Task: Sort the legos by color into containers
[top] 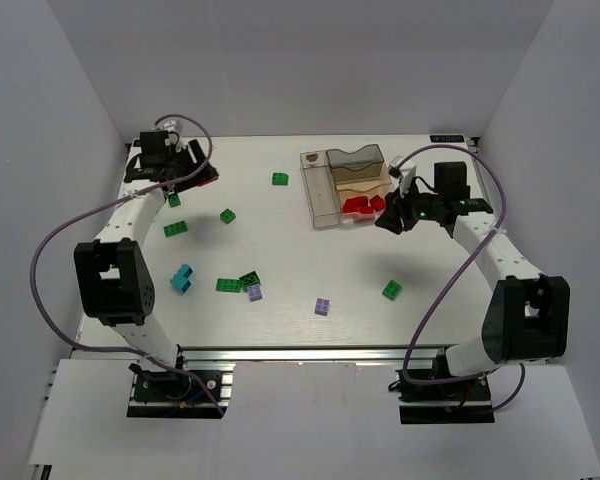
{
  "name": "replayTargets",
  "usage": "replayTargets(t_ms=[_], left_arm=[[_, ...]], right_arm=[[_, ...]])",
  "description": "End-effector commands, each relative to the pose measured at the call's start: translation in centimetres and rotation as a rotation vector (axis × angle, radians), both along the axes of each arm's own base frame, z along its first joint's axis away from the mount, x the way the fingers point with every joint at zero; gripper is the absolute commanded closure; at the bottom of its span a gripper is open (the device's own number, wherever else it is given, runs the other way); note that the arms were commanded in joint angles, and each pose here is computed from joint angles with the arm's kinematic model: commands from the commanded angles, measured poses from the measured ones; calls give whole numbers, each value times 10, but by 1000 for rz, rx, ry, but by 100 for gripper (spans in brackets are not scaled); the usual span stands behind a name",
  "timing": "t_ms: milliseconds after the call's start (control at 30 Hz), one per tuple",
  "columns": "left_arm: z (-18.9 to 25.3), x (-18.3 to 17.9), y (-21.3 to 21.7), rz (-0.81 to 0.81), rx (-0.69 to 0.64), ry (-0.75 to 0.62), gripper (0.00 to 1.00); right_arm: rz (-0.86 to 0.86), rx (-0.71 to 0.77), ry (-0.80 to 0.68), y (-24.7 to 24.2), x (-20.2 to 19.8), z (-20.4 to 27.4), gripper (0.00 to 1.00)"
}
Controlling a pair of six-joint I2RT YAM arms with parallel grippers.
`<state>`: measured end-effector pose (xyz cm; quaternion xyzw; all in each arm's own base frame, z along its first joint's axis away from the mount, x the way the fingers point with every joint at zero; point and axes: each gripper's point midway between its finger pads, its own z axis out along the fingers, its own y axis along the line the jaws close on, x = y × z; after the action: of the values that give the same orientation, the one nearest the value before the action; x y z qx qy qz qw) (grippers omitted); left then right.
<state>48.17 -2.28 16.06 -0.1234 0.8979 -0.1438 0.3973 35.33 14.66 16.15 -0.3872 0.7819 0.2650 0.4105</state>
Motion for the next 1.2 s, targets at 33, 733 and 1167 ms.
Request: replayTargets(t_ms=[33, 733, 1167], left_arm=[[55, -12, -95, -241, -257, -143, 77], [52, -26, -395, -557, -430, -102, 75], [4, -2, -424, -428, -272, -62, 64]], right_arm=[[-103, 60, -75, -6, 15, 32, 58], [-384, 137, -87, -47, 28, 57, 99], [-397, 145, -90, -49, 25, 54, 90]])
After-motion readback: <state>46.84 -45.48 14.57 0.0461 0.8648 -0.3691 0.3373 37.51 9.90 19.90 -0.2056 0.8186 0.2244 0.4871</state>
